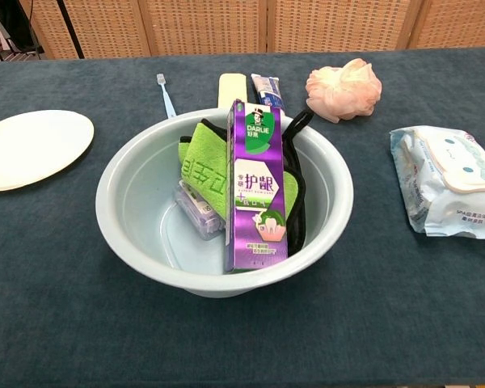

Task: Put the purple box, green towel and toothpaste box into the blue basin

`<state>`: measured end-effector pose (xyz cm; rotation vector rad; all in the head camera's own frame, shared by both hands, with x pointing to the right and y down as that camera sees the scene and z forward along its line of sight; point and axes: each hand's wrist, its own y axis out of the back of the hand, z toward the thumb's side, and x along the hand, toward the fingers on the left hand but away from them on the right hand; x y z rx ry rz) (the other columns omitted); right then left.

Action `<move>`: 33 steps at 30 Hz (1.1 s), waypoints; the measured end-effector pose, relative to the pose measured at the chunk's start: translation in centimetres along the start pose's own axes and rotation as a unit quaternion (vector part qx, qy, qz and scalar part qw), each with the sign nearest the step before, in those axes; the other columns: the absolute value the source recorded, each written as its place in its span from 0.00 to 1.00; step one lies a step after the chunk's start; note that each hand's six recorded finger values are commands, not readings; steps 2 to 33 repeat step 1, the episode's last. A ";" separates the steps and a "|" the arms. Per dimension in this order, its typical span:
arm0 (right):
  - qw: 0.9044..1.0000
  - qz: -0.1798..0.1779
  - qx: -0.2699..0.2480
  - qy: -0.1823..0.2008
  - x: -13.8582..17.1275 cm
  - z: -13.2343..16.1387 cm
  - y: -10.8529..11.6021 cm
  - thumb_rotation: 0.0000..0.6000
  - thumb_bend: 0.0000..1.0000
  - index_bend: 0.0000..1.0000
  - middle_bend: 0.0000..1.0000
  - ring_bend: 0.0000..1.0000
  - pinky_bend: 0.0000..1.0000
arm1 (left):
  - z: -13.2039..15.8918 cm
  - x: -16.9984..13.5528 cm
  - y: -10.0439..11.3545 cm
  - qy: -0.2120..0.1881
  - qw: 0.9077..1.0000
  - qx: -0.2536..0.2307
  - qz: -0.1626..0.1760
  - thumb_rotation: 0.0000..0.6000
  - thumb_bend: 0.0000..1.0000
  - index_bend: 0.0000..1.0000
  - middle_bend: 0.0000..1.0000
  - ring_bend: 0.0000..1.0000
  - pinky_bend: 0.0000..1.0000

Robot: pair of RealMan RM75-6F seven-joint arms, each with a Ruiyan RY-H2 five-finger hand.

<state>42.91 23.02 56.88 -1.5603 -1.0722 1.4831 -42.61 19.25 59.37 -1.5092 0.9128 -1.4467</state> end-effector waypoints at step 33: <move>1.000 0.000 0.001 0.000 0.0 0.0 0.0 1.00 0.09 0.00 0.00 0.00 0.00 | -0.1 0.1 0.0 0.002 1.000 -0.001 0.000 1.00 0.20 0.00 0.00 0.00 0.00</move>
